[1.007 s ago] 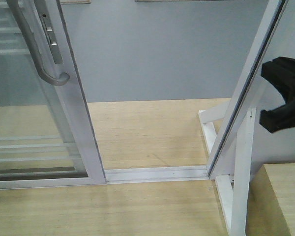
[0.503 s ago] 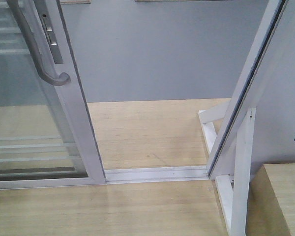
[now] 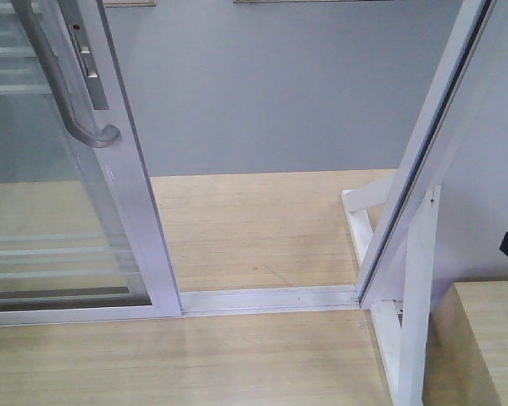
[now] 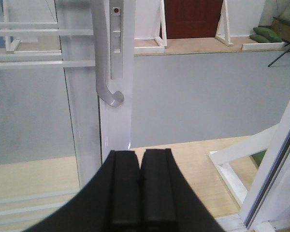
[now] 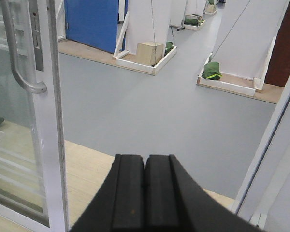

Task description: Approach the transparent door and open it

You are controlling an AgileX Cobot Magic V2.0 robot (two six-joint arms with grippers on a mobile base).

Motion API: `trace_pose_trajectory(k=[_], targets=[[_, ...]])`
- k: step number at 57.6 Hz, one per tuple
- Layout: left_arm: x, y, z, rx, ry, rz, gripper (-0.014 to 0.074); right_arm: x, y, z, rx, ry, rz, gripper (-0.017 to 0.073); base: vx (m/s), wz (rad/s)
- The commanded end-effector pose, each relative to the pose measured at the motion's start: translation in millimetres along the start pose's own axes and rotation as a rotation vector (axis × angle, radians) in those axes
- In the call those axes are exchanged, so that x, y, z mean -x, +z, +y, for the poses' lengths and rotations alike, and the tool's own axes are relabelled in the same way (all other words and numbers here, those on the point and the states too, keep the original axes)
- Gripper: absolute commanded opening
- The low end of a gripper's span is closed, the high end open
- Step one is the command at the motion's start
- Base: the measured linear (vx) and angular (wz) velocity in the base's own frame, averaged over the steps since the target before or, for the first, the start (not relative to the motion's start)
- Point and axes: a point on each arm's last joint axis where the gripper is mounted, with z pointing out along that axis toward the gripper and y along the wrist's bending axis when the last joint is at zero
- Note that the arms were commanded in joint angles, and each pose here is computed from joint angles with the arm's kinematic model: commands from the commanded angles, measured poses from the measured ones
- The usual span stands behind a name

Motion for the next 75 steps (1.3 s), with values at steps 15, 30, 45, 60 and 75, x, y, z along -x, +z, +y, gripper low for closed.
trace_pose_trajectory(k=[15,30,45,60,75], targets=[[12.9,-1.9,-1.2,-0.009,-0.008,-0.083,0.0,15.3,-2.6,-1.6,-0.012,0.0,-0.095,-0.0003,0.0,0.0],[-20.7,10.0,4.1,0.019,0.098,-0.228,0.0,15.3,-2.6,-1.6,-0.012,-0.001,-0.096,-0.0003,0.0,0.0],[-72.6,36.1,7.4,0.005,0.048,-0.203,0.0,14.9,-2.4,-1.6,-0.012,-0.004,-0.091,-0.0003,0.0,0.0],[-76.3,36.9,7.6,0.005,0.036,-0.168,0.0,14.9,-2.4,-1.6,-0.012,-0.004,-0.091,-0.0003,0.0,0.0],[-76.3,36.9,7.6,0.005,0.036,-0.168,0.0,15.0,-2.4,-1.6,-0.012,-0.004,-0.092,-0.0003,0.0,0.0]])
